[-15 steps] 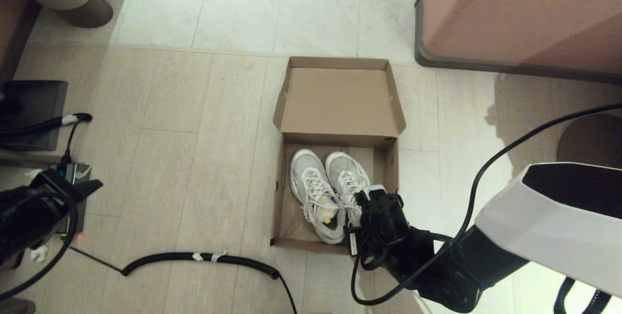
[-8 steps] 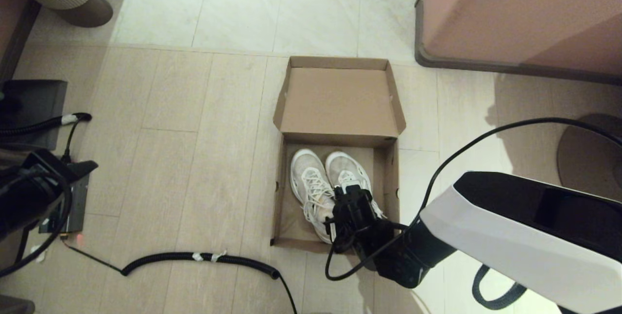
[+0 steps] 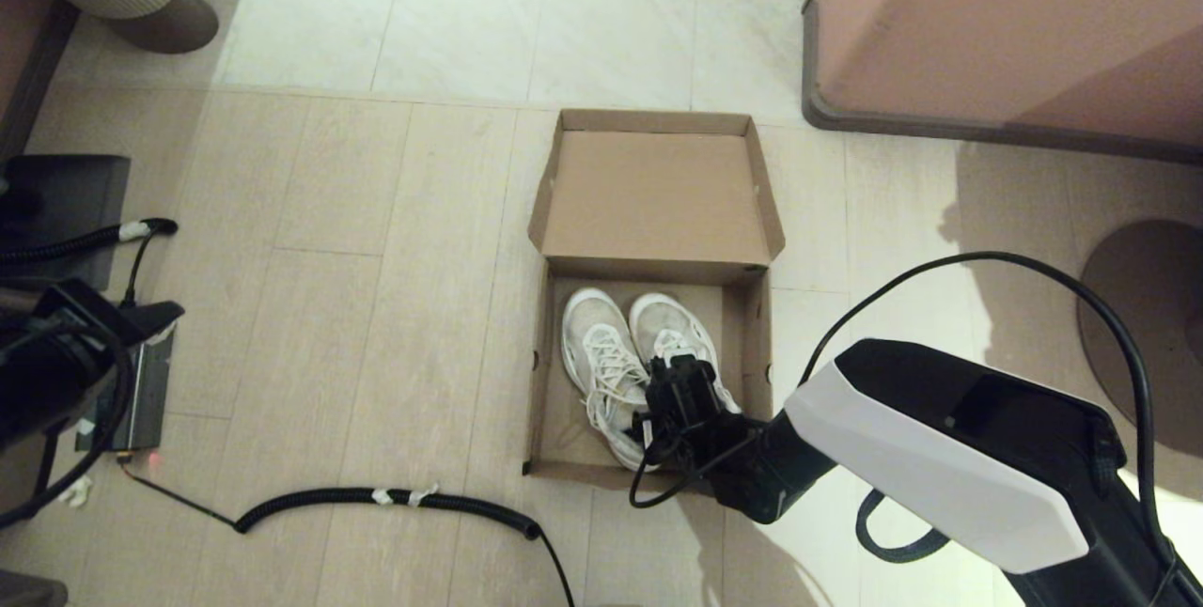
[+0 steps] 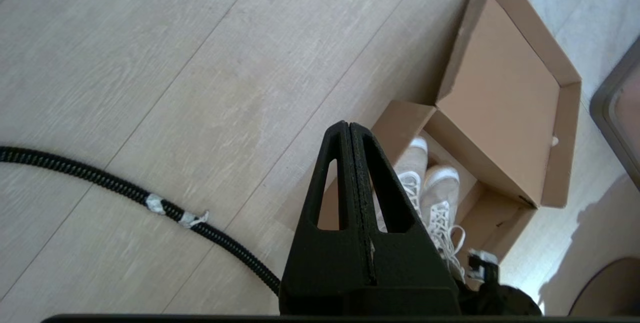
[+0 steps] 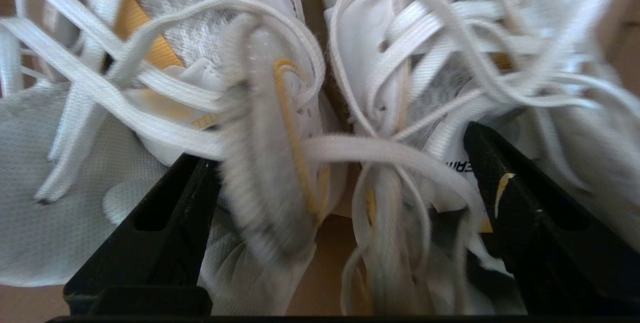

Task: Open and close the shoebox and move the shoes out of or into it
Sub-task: Put the shoes out of the shoe box

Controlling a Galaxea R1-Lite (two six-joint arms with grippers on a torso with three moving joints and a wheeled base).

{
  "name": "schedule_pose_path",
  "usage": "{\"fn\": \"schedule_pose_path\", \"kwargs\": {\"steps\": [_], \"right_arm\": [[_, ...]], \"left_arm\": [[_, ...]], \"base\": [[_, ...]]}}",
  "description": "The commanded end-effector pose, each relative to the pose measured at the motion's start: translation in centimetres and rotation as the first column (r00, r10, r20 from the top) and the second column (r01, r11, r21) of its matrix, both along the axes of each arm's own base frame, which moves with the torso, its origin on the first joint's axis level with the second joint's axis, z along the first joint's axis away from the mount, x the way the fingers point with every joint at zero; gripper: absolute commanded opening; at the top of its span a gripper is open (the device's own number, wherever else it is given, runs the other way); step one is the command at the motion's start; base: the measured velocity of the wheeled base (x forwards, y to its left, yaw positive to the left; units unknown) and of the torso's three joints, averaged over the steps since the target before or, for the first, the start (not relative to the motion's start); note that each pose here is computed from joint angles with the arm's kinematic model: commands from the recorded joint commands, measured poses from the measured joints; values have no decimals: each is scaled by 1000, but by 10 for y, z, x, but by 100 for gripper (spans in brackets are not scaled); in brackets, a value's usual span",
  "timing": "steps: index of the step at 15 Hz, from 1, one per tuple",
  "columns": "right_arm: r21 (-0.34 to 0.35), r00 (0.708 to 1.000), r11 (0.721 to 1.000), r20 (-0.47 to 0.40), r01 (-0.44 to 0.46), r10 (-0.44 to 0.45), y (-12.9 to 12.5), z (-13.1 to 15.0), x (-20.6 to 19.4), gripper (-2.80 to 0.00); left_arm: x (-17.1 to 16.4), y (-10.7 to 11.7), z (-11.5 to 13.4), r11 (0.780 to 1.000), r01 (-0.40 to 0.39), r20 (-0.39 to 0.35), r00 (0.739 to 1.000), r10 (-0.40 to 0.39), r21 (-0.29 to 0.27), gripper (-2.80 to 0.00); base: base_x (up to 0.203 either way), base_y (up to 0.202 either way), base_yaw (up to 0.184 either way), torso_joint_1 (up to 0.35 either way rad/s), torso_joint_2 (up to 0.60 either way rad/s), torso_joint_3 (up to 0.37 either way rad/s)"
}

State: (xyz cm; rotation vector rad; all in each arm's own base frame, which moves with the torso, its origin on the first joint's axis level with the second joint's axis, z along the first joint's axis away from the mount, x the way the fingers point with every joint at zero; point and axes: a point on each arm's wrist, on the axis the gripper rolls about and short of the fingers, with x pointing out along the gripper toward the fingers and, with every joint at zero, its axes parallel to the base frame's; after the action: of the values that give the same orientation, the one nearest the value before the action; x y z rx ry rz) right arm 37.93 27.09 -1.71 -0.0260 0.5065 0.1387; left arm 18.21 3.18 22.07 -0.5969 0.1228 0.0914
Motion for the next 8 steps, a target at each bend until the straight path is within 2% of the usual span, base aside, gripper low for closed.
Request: {"fn": "schedule_pose_path", "kwargs": {"steps": [1, 2, 8], "right_arm": [[0, 1000, 1000, -12, -6, 6, 1, -10, 3, 0], [3, 1000, 1000, -6, -5, 5, 3, -13, 6, -280], [-2, 1000, 1000, -8, 6, -6, 8, -8, 19, -280]], "left_arm": [[-3, 0, 2, 1000, -1, 13, 1000, 1, -1, -280], [-2, 0, 3, 1000, -1, 16, 1000, 1, -1, -280], [-9, -2, 2, 1000, 1, 20, 1000, -1, -3, -280]], "base": [[0, 0, 0, 0, 0, 0], [0, 0, 0, 0, 0, 0], [0, 0, 0, 0, 0, 0]]}}
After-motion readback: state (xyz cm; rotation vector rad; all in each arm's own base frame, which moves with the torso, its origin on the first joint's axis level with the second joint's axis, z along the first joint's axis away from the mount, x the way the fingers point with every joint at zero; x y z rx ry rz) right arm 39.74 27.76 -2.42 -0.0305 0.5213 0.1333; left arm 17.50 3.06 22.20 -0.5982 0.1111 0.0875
